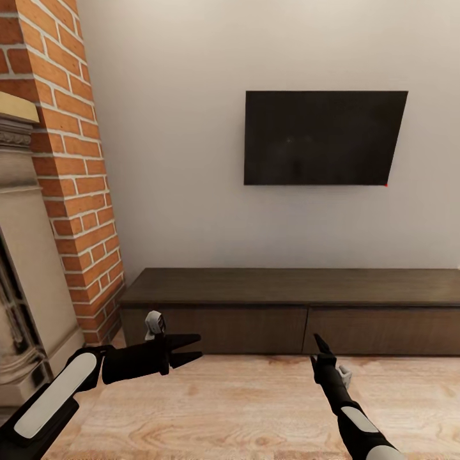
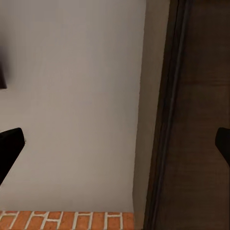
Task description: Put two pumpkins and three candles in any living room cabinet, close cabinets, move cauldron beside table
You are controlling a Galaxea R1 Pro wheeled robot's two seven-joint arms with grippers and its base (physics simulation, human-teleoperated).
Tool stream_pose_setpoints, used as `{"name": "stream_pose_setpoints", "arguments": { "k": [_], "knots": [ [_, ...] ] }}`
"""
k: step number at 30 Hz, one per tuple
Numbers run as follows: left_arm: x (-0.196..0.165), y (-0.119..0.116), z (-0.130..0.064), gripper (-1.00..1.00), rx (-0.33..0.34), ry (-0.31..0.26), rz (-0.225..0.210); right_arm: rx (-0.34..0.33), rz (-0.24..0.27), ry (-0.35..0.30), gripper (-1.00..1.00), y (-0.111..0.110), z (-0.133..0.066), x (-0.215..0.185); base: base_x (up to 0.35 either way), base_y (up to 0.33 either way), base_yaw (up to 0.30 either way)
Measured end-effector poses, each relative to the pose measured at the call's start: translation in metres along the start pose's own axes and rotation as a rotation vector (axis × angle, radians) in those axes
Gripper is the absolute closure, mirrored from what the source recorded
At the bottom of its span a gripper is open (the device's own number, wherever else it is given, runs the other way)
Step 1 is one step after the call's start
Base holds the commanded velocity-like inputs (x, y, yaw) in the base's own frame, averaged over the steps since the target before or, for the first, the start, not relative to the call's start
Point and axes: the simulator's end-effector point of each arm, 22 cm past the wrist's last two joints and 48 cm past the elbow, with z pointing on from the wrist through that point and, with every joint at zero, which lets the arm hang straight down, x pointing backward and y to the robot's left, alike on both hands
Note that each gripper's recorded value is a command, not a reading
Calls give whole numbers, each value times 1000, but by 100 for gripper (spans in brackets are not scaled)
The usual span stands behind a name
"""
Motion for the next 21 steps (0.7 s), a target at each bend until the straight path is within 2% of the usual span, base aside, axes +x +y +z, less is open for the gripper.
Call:
{"name": "stream_pose_setpoints", "arguments": {
  "k": [9, 21],
  "knots": [
    [14, 16, -1, -100, 2, 0, 0, -11, 14, -13, -100, -18, -6, -3, 0, 0, 0],
    [14, 39, 0, -100, -9, 4, -46, 37, 13, -14, -100, -47, -7, -3, 0, 0, 0]
  ]
}}
